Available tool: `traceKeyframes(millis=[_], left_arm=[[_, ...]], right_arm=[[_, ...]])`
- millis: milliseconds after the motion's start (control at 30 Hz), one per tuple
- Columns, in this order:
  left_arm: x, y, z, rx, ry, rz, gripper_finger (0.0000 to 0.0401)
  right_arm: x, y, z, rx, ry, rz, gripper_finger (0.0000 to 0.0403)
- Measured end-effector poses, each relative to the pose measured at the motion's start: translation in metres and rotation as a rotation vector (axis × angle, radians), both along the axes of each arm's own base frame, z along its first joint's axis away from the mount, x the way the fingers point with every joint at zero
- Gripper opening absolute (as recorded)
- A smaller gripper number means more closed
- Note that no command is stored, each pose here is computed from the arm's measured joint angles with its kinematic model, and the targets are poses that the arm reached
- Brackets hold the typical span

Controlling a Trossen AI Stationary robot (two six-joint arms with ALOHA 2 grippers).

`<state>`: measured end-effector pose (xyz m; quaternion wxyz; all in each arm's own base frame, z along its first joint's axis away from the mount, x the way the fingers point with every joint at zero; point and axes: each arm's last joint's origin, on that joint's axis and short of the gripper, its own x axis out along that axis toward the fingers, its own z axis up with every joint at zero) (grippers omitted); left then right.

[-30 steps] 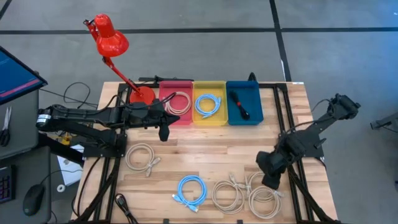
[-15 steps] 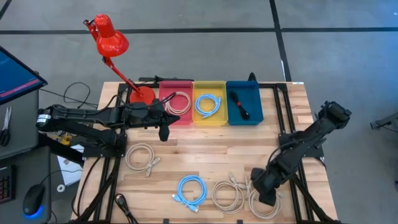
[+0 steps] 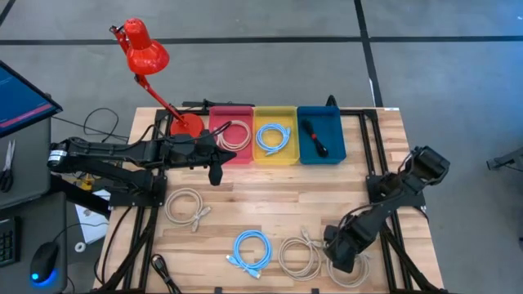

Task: Pick & Place USB Port
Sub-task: Put the brown charger cable into the red bin

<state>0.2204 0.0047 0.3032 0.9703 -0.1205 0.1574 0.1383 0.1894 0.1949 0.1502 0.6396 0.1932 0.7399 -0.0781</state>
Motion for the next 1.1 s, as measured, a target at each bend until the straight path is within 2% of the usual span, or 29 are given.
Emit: traceKeyframes(millis=[167, 333, 400, 700, 900, 1100], left_arm=[[0.000, 0.000, 0.000, 0.000, 0.000, 0.000, 0.0010], [0.000, 0.000, 0.000, 0.000, 0.000, 0.000, 0.0010], [0.000, 0.000, 0.000, 0.000, 0.000, 0.000, 0.0010], [0.000, 0.000, 0.000, 0.000, 0.000, 0.000, 0.0010], [0.000, 0.000, 0.000, 0.000, 0.000, 0.000, 0.0010], [0.000, 0.000, 0.000, -0.004, -0.001, 0.001, 0.0010]], right_arm=[[0.001, 0.001, -0.006, -0.010, 0.014, -0.004, 0.0131], [0.000, 0.000, 0.001, 0.001, 0.000, 0.002, 0.0042], [-0.001, -0.001, 0.006, 0.012, -0.013, 0.003, 0.0021], [-0.002, -0.020, 0.049, 0.126, -0.147, -0.026, 0.0020], [-0.004, -0.051, 0.080, 0.108, -0.274, -0.116, 0.0020], [-0.004, -0.084, 0.102, 0.031, -0.429, -0.208, 0.0020]])
